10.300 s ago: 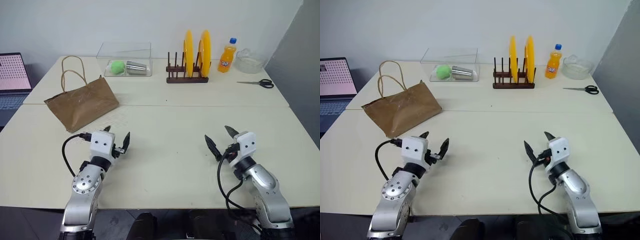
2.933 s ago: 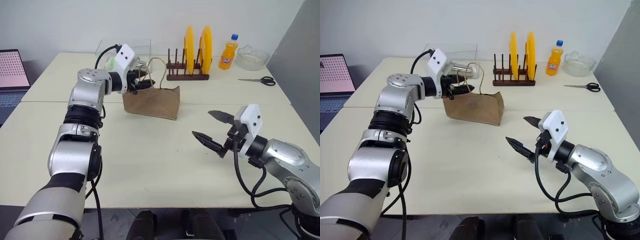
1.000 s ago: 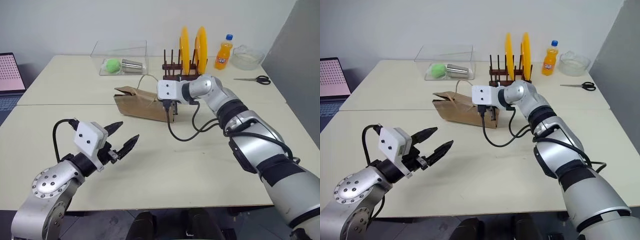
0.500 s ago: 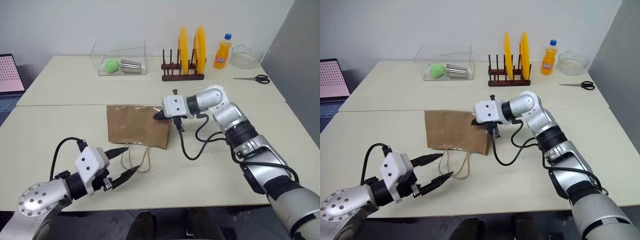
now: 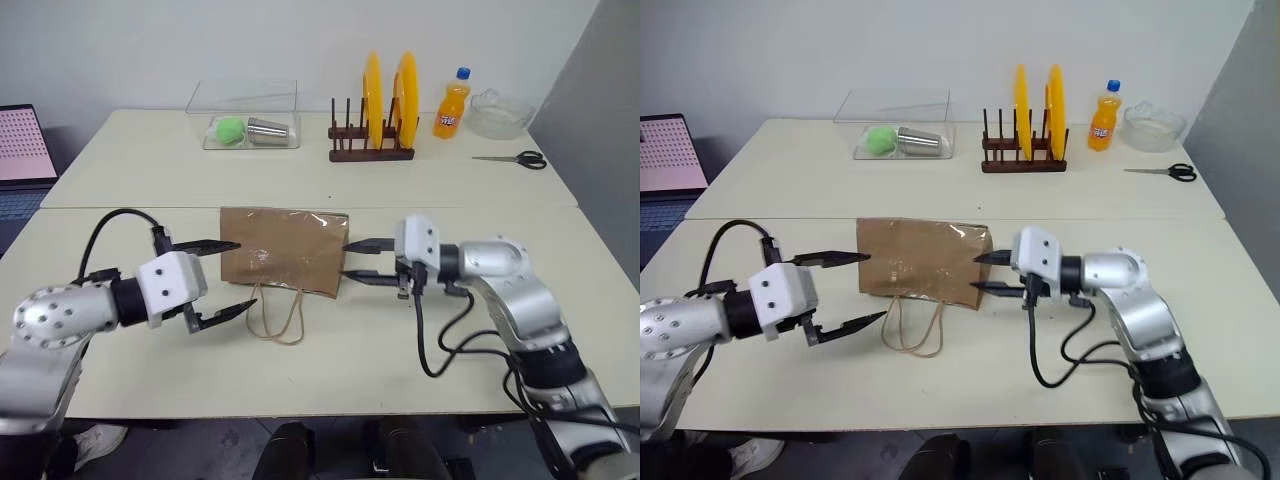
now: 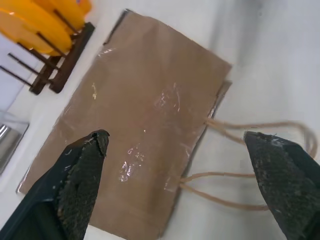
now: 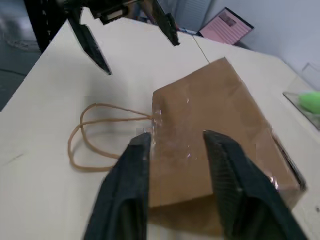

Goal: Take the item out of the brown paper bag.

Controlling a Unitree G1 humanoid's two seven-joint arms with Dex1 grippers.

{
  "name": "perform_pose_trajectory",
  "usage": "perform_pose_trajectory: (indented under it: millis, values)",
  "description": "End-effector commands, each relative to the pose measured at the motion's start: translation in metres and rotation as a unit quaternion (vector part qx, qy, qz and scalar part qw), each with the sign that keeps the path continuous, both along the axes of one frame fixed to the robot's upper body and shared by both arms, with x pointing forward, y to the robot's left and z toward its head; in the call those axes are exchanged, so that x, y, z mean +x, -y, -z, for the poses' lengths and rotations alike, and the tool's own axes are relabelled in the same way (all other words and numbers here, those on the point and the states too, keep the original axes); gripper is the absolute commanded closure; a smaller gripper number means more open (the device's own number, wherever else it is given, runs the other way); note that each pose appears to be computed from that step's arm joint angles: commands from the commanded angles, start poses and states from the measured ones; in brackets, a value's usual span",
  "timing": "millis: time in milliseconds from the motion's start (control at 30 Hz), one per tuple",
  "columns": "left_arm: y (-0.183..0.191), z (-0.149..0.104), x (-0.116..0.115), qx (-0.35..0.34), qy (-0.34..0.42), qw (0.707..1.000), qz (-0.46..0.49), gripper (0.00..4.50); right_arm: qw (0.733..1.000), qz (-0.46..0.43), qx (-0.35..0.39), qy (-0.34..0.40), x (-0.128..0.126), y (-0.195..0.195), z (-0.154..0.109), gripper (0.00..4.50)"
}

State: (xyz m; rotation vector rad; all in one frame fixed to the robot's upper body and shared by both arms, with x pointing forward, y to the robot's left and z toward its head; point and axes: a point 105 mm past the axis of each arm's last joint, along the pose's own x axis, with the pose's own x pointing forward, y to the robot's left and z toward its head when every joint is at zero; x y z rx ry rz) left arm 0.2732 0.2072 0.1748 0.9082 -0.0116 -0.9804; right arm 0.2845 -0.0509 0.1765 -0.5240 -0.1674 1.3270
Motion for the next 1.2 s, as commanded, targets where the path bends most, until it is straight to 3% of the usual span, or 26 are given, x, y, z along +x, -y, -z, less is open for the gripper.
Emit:
perform_pose_trajectory:
  millis: [33, 167, 400, 933, 1200]
  values:
    - [-0.001, 0.003, 0.006, 0.073, 0.034, 0.995, 0.056, 0.0, 1.0, 0.016, -0.004, 0.012, -0.014, 0.005, -0.002, 1.36]
    - [-0.001, 0.008, 0.017, 0.134, 0.06, 0.983, 0.109, 0.0, 0.999, 0.026, -0.029, -0.018, -0.029, 0.012, 0.013, 0.03]
    - [0.02, 0.015, 0.032, 0.158, 0.085, 0.969, 0.17, 0.0, 0.998, 0.046, -0.033, -0.036, -0.037, 0.01, 0.017, 0.03]
    - [0.027, 0.048, 0.028, 0.203, 0.065, 0.949, 0.232, 0.0, 0.994, 0.007, 0.019, -0.106, -0.06, 0.008, 0.003, 0.03]
    - [0.019, 0.036, 0.031, 0.17, 0.065, 0.961, 0.207, 0.0, 0.993, 0.012, 0.015, -0.112, -0.06, 0.011, 0.003, 0.03]
